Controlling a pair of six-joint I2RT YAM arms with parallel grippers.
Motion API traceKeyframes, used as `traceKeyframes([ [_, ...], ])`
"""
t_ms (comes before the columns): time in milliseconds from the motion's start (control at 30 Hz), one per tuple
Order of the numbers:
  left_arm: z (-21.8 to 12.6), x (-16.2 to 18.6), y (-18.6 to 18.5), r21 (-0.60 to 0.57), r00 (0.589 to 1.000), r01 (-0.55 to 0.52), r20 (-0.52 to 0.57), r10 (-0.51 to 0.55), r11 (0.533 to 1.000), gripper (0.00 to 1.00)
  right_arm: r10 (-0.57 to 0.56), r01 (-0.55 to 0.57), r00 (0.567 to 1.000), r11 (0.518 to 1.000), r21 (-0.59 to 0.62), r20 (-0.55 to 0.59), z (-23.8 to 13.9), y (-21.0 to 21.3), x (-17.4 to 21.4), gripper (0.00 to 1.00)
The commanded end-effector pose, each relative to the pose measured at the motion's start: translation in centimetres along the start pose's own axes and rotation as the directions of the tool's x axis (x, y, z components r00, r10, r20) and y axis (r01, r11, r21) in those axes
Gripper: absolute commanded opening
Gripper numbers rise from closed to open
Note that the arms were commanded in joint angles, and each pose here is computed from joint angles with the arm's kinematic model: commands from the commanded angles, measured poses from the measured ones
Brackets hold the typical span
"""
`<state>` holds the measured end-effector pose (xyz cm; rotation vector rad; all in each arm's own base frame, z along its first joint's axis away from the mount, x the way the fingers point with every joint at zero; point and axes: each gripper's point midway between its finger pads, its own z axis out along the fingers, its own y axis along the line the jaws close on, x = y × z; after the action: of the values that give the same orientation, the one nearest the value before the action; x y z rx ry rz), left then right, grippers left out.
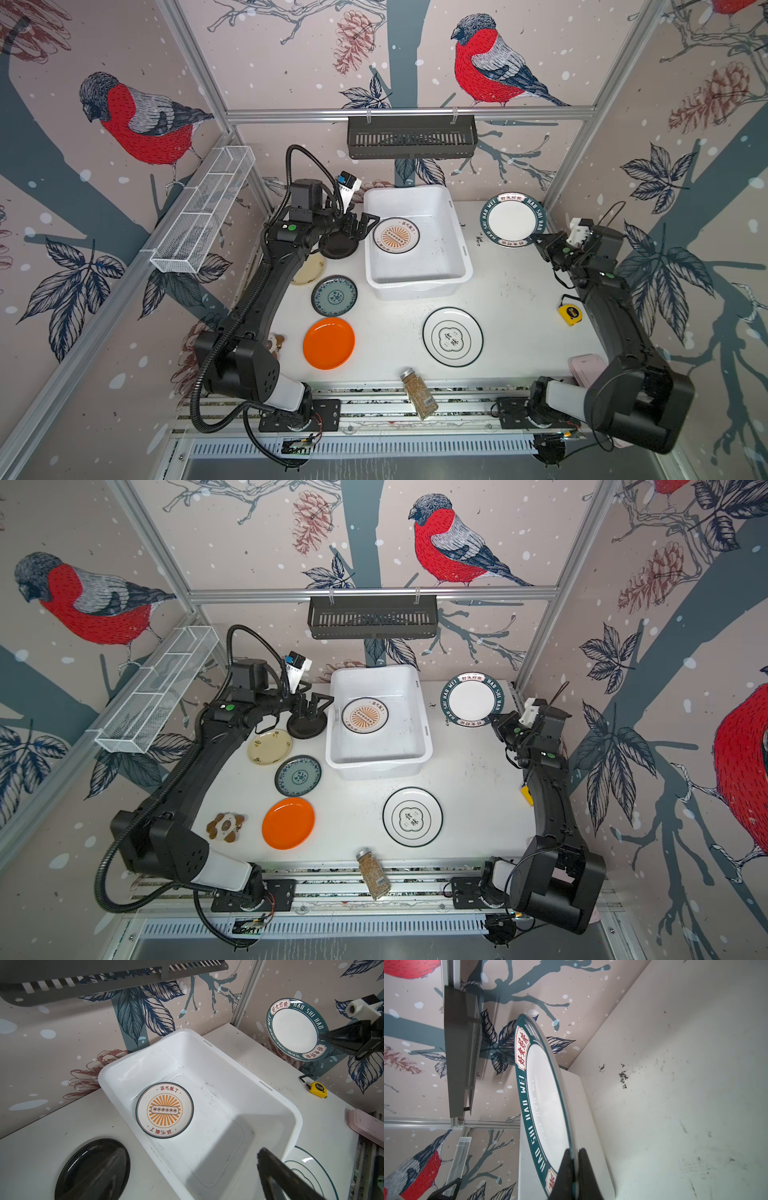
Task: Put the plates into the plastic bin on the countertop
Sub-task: 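Lift the green-rimmed plate with right gripper and carry it over the bin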
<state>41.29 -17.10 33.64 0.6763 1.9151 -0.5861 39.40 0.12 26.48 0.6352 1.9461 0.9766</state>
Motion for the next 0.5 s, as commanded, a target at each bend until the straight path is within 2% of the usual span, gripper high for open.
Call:
traceKeyframes([
  [0, -0.6, -0.6, 0.6, -0.051, 1.000, 0.015, 0.010, -0.014, 0.999, 0.98, -0.062, 0.062, 0.998, 0.998, -0.033, -0.006, 1.5, 2.8, 0.1, 0.02],
  [267, -1.1, -1.5, 1.5, -0.110, 0.999, 0.041, 0.035, -0.037, 0.993, 0.98, -0.148, 0.130, 0.982, 0.981, -0.143, -0.117, 6.4, 9.5, 5.2, 0.03],
  [467, -1.8, -2.0, 1.9, -0.148, 0.998, 0.058, 0.046, -0.051, 0.987, 0.98, -0.162, 0.128, 0.969, 0.975, -0.183, -0.188, 10.1, 11.6, 9.4, 0.03],
])
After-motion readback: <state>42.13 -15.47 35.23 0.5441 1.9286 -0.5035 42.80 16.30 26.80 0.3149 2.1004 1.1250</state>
